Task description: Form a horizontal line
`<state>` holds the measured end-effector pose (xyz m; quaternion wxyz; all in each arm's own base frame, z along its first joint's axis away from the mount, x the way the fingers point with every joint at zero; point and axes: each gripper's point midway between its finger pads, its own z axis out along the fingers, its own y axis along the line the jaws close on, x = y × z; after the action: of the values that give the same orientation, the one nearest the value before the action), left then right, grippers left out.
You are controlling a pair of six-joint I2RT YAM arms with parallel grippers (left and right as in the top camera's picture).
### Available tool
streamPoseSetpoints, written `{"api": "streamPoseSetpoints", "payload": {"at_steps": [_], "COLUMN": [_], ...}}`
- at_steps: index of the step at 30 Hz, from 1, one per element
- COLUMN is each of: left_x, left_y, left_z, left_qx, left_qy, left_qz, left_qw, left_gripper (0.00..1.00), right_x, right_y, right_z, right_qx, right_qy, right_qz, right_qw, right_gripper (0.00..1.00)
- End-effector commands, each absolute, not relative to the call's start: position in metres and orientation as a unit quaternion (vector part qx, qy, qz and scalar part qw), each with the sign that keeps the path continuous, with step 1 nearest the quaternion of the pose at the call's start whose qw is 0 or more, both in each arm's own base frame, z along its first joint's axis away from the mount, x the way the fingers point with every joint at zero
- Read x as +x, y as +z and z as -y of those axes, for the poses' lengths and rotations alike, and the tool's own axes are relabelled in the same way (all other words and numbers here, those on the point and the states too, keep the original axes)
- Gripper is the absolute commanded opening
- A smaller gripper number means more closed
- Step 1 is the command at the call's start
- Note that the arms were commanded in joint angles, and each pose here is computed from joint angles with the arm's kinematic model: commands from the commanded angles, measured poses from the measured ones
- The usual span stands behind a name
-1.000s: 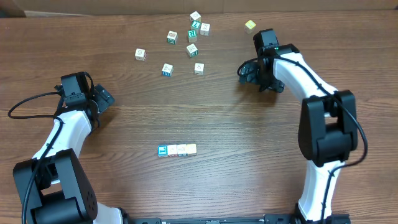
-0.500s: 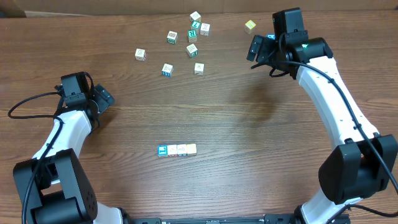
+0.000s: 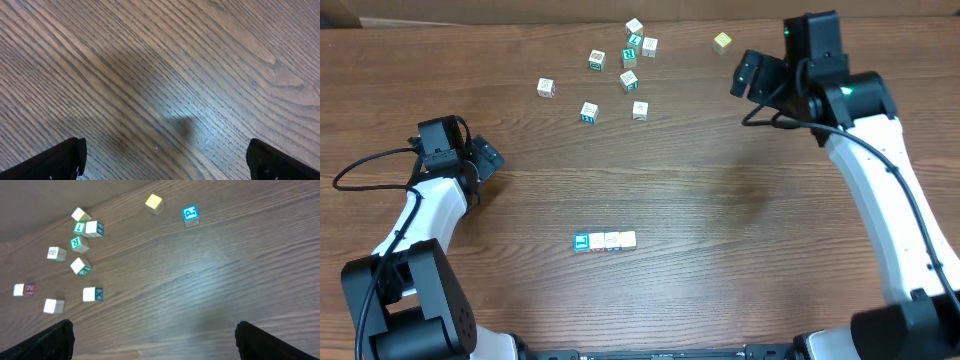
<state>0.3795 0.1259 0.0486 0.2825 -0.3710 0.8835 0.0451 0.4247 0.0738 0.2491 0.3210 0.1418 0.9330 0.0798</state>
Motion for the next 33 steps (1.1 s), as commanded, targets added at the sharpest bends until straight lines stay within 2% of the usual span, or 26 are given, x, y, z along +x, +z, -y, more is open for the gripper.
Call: {"api": "streamPoseSetpoints", "payload": {"at_steps": [1,9,17,21,33], "left_x": [0.383,0.383,0.383,0.383,0.383], "left_y": [0.055,0.055,0.055,0.055,0.055], "left_z": [-0.129,-0.129,-0.129,-0.129,-0.129], "left_qx": [-0.37,-0.37,-0.37,-0.37,-0.37], "left_qy": [0.051,0.051,0.051,0.051,0.051], "left_qz": [-0.881,-0.88,-0.88,-0.881,-0.88], "left_qw": [0.292,0.292,0.292,0.292,0.292], "left_gripper": [0.99,1.0,1.0,1.0,0.99], "right_x": [0.415,0.409,0.396,0.375,0.365], "right_y": [0.265,0.235,0.174,0.145,0.134], "right_z": [-0.072,-0.071,-0.061,-0.053,-0.049], "right_qx": [0.132,0.121,0.106,0.11,0.069], "right_qy": [0.079,0.078,0.058,0.039,0.022], "right_qz": [-0.929,-0.928,-0.922,-0.933,-0.939], "right_qw": [0.335,0.343,0.367,0.341,0.337], "right_gripper": [1.0,1.0,1.0,1.0,1.0]}}
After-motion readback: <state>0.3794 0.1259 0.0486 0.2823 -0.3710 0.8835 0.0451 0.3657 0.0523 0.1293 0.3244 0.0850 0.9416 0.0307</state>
